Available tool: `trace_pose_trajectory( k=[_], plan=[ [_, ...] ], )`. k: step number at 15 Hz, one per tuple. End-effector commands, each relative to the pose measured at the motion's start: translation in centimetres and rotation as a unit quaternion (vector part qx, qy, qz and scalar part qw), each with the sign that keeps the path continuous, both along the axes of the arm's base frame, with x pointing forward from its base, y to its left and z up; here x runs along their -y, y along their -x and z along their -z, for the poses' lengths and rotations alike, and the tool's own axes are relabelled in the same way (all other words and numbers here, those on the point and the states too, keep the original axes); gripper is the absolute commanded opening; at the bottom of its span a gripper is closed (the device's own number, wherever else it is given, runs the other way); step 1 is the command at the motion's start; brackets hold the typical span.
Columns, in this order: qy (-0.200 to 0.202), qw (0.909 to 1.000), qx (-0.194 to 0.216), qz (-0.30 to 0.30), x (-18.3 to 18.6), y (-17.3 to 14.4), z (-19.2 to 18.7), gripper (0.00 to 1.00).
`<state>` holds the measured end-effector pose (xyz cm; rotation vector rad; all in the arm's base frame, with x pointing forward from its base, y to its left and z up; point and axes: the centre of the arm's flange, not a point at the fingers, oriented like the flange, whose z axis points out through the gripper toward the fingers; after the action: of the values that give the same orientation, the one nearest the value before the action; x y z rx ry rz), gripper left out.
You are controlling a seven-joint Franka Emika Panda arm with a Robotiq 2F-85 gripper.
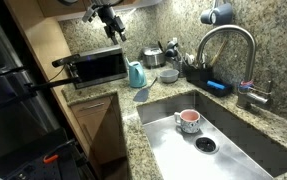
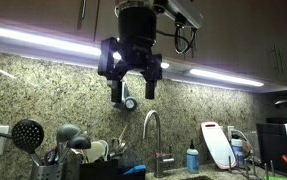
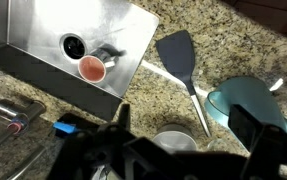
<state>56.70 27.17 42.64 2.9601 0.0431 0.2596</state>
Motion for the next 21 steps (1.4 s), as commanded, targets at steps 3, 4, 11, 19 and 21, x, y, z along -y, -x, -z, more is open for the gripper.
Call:
trace_pose_trajectory(
  k=[3, 4, 11, 19, 21],
  plan=[
    [0.004, 0.9997, -0.020, 0.011, -0.1, -1.2, 0.6, 1.00],
    [0.004, 0.9997, -0.021, 0.012, -0.1, -1.3, 0.8, 1.00],
    [-0.003, 0.9996, -0.014, -0.025, 0.6, -1.9, 2.1, 1.00],
    [-0.055, 0.9833, 0.014, -0.173, 1.5, -7.7, 11.9, 1.00],
    [-0.072, 0.9797, 0.046, -0.181, 1.7, -8.8, 13.7, 1.00]
  ],
)
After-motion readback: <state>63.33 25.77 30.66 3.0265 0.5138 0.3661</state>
